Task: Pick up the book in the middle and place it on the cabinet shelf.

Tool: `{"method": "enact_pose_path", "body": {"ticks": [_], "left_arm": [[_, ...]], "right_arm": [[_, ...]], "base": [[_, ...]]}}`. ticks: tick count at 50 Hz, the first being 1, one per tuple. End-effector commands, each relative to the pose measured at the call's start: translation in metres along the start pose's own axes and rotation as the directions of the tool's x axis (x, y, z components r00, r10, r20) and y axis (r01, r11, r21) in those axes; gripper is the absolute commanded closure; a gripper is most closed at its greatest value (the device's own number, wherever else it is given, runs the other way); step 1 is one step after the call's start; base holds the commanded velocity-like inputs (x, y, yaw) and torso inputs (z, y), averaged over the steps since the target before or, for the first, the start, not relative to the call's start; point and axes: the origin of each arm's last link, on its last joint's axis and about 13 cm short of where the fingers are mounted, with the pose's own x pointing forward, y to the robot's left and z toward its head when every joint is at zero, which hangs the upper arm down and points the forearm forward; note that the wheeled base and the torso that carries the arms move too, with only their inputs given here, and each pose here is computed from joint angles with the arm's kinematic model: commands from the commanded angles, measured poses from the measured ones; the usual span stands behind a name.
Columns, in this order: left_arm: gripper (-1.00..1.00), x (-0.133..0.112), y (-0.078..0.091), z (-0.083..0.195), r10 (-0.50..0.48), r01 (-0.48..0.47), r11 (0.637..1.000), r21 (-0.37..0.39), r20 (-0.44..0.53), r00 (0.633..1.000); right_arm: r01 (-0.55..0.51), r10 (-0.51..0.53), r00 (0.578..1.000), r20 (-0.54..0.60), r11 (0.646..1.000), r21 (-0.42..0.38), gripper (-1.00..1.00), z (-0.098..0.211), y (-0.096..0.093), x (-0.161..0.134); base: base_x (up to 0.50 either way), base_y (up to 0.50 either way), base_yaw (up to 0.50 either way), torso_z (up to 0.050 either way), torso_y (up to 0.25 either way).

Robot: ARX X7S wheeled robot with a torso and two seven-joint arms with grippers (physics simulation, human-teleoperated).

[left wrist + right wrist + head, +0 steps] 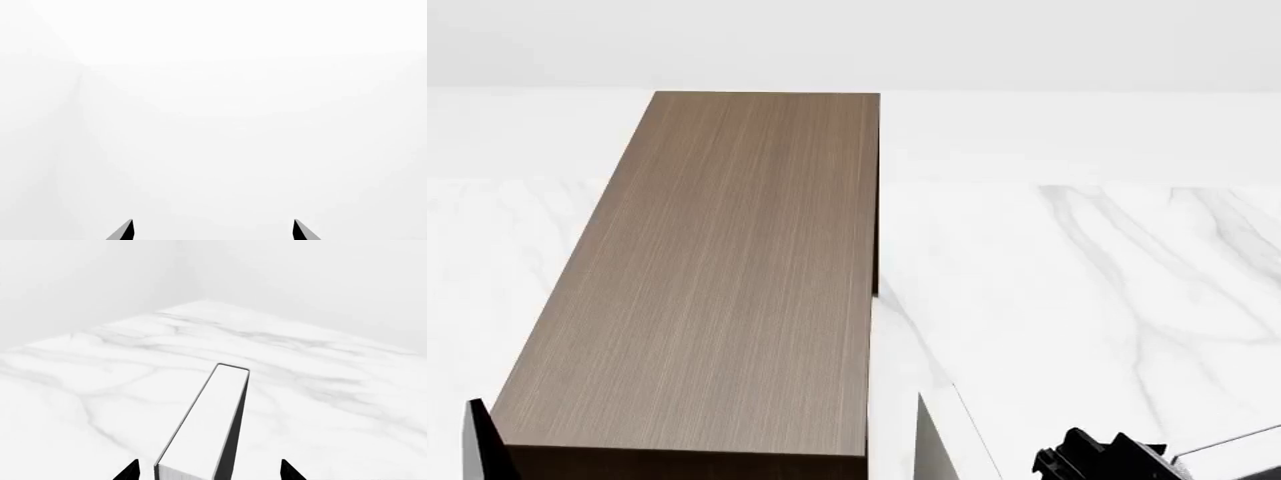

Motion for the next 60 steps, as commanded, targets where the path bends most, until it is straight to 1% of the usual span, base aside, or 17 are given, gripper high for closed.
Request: {"method": "enact_pose_path", "body": {"ticks": [1,11,14,15,26,31,39,44,49,50,60], "left_arm": [[-1.00,0.000,0.000,0.000,-0.001,0.001,1.000,-0.001,-0.001,1.000],[-1.00,-0.001,0.000,0.000,-0.002,0.002,1.000,-0.001,0.000,1.000],[-1.00,-0.001,0.000,0.000,-0.003,0.003,1.000,-0.001,0.000,1.000],[-1.00,-0.001,0.000,0.000,-0.003,0.003,1.000,-0.001,0.000,1.000],[-1.00,0.000,0.000,-0.001,-0.001,0.001,1.000,0.001,-0.001,1.000],[-1.00,0.000,0.000,-0.001,0.001,-0.001,1.000,0.002,-0.003,1.000],[-1.00,0.000,0.001,-0.002,0.006,-0.006,1.000,0.004,-0.006,1.000],[-1.00,0.001,0.001,-0.002,0.010,-0.010,1.000,0.006,-0.009,1.000],[-1.00,0.000,0.001,-0.003,0.010,-0.010,1.000,0.005,-0.009,1.000],[-1.00,0.000,0.001,-0.003,0.009,-0.009,1.000,0.005,-0.008,1.000],[-1.00,0.000,0.000,-0.002,0.003,-0.003,1.000,0.002,-0.006,1.000]], "right_arm": [[-0.005,0.005,1.000,-0.010,1.000,-0.012,-1.00,-0.004,0.000,0.000],[-0.015,0.015,1.000,0.002,1.000,-0.020,-1.00,-0.008,0.001,0.001],[-0.036,0.036,0.999,0.010,0.999,-0.008,-1.00,-0.008,0.002,0.000],[-0.058,0.058,0.998,0.019,0.998,0.002,-1.00,-0.008,0.002,0.000],[-0.090,0.090,0.996,0.021,0.996,0.027,-1.00,-0.010,0.003,0.001],[-0.075,0.075,0.997,0.003,0.996,0.043,-1.00,-0.010,0.004,0.003],[-0.051,0.051,0.999,0.005,0.998,0.032,-1.00,-0.013,0.005,0.007],[-0.032,0.031,0.999,0.010,0.998,0.051,-1.00,-0.012,0.006,0.011],[-0.027,0.027,1.000,0.007,0.998,0.051,-1.00,-0.013,0.006,0.013],[-0.027,0.027,1.000,0.007,0.998,0.050,1.00,-0.014,0.006,0.013],[-0.045,0.044,0.999,0.017,0.997,0.055,1.00,-0.015,0.007,0.012]], "base": [[0.00,0.00,0.00,0.000,0.000],[0.00,0.00,0.00,0.000,0.000],[0.00,0.00,0.00,0.000,0.000],[0.00,0.00,0.00,0.000,0.000],[0.00,0.00,0.00,0.000,0.000],[0.00,0.00,0.00,0.000,0.000],[0.00,0.00,0.00,0.000,0.000],[0.00,0.00,0.00,0.000,0.000],[0.00,0.00,0.00,0.000,0.000],[0.00,0.00,0.00,0.000,0.000],[0.00,0.00,0.00,0.000,0.000]]}}
